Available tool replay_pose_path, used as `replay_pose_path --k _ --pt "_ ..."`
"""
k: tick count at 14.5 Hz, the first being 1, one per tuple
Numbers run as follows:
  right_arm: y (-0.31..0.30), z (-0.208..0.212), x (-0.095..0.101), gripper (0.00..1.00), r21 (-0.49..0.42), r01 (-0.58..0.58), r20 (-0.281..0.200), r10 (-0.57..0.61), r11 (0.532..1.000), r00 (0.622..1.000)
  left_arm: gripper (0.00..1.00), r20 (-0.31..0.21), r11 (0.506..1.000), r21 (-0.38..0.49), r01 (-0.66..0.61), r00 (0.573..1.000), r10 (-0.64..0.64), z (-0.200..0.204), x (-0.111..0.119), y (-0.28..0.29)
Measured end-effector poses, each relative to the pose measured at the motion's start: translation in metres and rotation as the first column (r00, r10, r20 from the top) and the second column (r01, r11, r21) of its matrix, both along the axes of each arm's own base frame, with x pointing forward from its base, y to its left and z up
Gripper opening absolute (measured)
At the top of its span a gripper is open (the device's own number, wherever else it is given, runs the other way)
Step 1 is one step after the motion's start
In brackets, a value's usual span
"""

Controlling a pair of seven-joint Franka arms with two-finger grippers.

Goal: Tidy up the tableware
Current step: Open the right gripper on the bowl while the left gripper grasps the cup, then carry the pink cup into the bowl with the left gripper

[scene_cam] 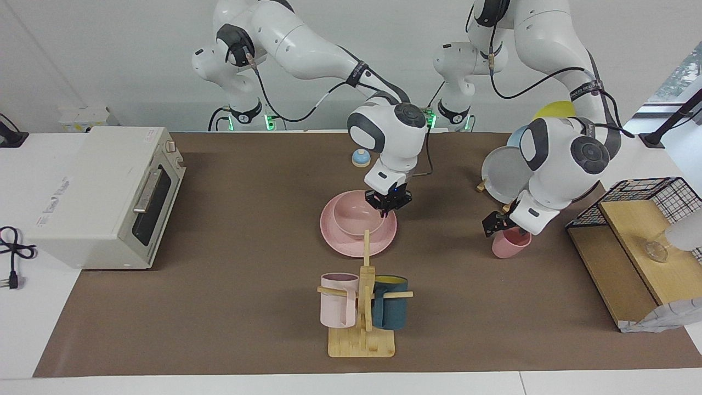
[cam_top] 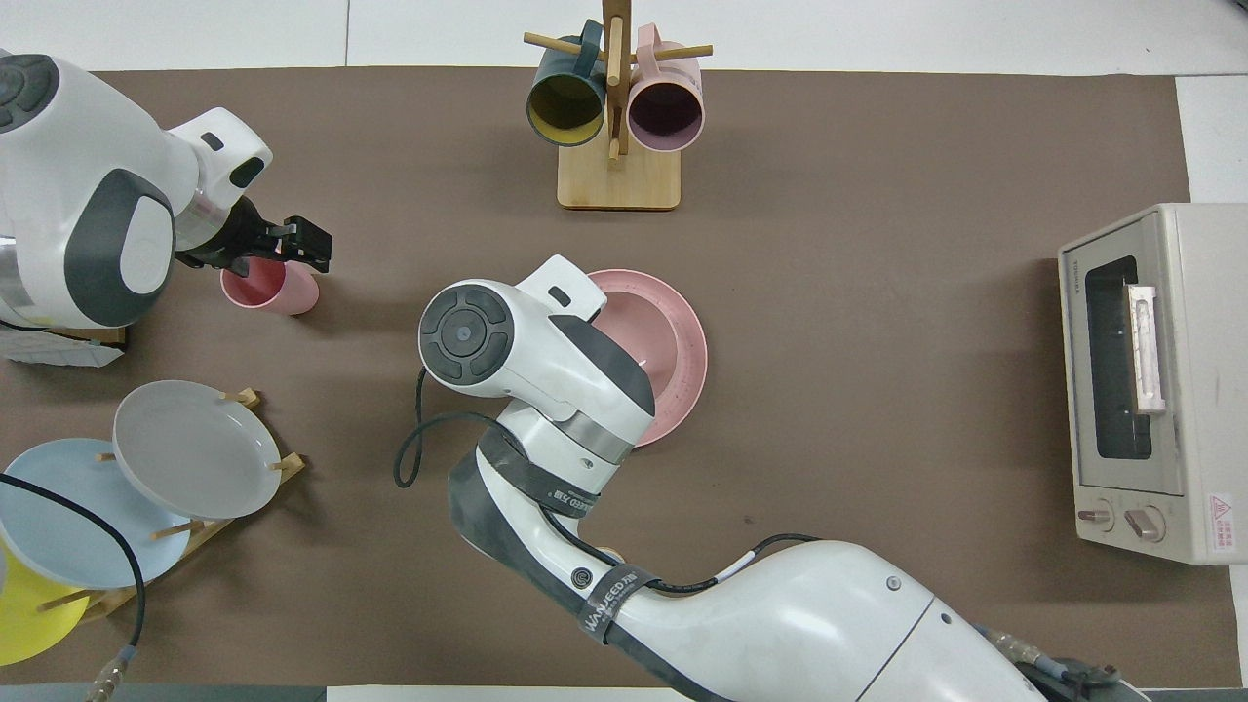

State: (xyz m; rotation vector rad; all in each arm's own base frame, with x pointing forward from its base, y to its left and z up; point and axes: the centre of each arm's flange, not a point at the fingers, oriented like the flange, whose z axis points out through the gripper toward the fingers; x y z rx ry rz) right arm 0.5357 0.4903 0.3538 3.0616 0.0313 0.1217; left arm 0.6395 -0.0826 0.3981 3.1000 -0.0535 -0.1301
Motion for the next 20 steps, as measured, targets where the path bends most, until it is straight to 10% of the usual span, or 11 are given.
replay_pose_path --k 5,12,20 --pt "-0.006 0.000 0.005 0.19 0.007 0.022 -0.013 -0.022 1.000 1.000 0.94 -0.005 1.000 0.003 -0.017 1.000 0.017 -0.028 -0.008 0.000" --pt "-0.091 0.111 0.044 0.96 -0.011 0.019 0.015 -0.019 1.000 1.000 0.10 -0.001 1.000 0.006 0.013 1.000 -0.013 -0.030 -0.009 0.001" --pt "-0.370 0.240 0.033 1.00 -0.035 -0.086 -0.065 0.083 0.996 0.994 0.05 0.000 0.999 -0.009 -0.046 0.999 0.046 0.082 0.007 -0.020"
